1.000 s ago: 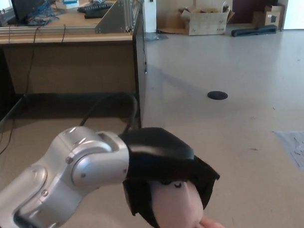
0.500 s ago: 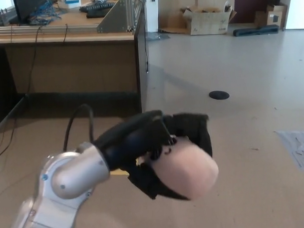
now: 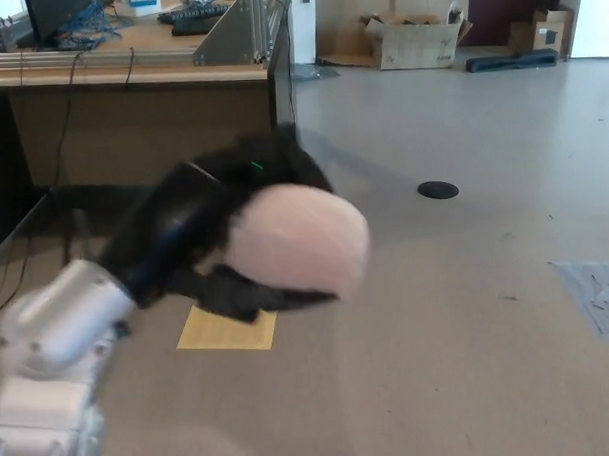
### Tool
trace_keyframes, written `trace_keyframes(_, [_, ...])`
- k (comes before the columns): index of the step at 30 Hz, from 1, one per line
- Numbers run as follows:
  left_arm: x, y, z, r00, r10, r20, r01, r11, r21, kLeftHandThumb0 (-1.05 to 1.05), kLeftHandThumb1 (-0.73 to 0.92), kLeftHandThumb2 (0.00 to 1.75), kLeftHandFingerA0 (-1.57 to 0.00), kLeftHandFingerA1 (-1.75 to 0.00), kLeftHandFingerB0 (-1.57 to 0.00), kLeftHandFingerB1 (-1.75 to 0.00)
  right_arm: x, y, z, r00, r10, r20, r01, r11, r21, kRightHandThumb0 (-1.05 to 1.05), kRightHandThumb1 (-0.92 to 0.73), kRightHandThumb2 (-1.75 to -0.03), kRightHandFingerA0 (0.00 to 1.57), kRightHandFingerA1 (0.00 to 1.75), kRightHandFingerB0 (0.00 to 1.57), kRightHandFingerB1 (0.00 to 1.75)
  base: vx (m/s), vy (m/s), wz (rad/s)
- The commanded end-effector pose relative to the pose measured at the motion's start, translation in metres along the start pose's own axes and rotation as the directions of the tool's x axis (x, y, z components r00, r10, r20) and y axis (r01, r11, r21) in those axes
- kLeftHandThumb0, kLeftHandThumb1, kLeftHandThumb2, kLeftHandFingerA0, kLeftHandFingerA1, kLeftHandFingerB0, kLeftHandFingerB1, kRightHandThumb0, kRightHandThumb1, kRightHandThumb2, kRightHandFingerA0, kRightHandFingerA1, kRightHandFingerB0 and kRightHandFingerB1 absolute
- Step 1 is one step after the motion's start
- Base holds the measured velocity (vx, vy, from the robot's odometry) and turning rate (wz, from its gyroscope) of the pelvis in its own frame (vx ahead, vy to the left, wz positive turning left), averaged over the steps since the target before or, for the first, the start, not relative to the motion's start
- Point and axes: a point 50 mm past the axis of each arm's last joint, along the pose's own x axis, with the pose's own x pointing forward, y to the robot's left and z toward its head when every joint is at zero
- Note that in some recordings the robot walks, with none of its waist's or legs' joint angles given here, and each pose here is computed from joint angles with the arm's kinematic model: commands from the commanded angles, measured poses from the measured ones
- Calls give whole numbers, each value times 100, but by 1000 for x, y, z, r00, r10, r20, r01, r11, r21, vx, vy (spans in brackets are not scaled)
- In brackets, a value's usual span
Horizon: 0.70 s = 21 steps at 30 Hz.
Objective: The robot extends its left hand to pick up an emotional support dumpling from the palm of a person and brings its hand down by its side. Then it extends its arm again to hand the dumpling back to the person.
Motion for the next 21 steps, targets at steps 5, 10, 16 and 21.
trace_keyframes(5, [-105, 121, 11, 901, 434, 10, -339, 719, -607, -6, 66, 53, -71, -175, -55, -175, -8, 0, -11, 998, 28, -48, -30, 999, -30, -84, -92, -68, 39, 51, 31, 37, 0, 0, 0])
trace_keyframes(10, [-158, 115, -22, 852, 499, -158, -484, 636, -601, -1, 70, 55, -72, -175, -59, -175, -12, 3, -15, 998, 31, -59, -33, 999, -28, -84, -92, -68, 40, 54, 31, 39, 0, 0, 0])
trace_keyframes(16, [-225, 92, -74, 709, 554, -436, -695, 442, -567, 6, 77, 60, -68, -175, -51, -175, -16, 9, -20, 996, 51, -72, -53, 998, -33, -84, -92, -68, 40, 55, 31, 39, 0, 0, 0])
trace_keyframes(21, [-249, 77, -97, 638, 555, -534, -760, 340, -554, 6, 81, 61, -63, -175, -39, -175, -17, 10, -20, 996, 50, -74, -52, 998, -24, -83, -92, -68, 41, 57, 31, 40, 0, 0, 0])
